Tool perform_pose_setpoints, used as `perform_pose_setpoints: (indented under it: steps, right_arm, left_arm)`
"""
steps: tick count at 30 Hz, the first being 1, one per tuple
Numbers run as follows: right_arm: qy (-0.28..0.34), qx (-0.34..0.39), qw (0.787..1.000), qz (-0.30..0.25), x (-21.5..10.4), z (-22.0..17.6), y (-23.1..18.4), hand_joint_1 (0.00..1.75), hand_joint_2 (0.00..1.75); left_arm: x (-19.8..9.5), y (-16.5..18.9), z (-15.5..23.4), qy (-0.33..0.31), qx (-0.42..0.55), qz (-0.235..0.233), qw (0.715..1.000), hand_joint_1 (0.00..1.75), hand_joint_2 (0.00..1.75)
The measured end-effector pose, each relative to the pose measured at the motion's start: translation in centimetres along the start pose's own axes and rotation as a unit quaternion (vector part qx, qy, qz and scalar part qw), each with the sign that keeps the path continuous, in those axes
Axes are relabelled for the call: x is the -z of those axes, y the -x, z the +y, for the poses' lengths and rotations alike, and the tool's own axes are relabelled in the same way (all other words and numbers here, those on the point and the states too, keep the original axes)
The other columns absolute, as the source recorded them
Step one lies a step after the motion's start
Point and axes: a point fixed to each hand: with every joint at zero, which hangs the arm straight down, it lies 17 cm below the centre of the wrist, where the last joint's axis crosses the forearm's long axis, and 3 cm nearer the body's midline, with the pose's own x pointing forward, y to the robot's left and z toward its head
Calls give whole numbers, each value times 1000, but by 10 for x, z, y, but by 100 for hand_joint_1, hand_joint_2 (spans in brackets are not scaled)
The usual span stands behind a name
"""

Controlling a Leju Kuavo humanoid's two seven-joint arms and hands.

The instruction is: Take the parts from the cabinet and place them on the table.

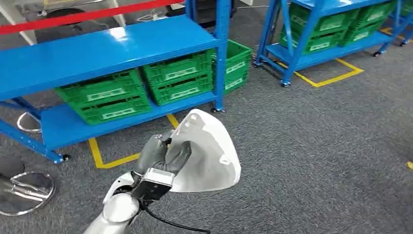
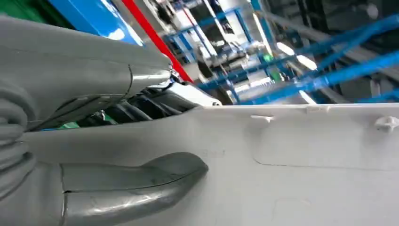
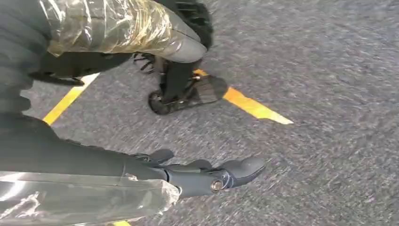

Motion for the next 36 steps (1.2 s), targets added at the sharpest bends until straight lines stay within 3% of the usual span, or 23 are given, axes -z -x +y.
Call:
perform_pose_setpoints:
  steps: [11,23,36]
  right_arm:
    - [0,-3,1000,4,-1,-3,4,0,175]
    - [-6,-6,1000,6,-3,10,4,0,175]
    - [-8,-4,1000,10,-4,10,7,0,175]
  left_arm:
    - [-1,0,6,-12,3,-2,1000,175,175]
    - [-23,1,34,-39,4,4,999,175,175]
    - [-21,1,40,-45,11,3,999,175,175]
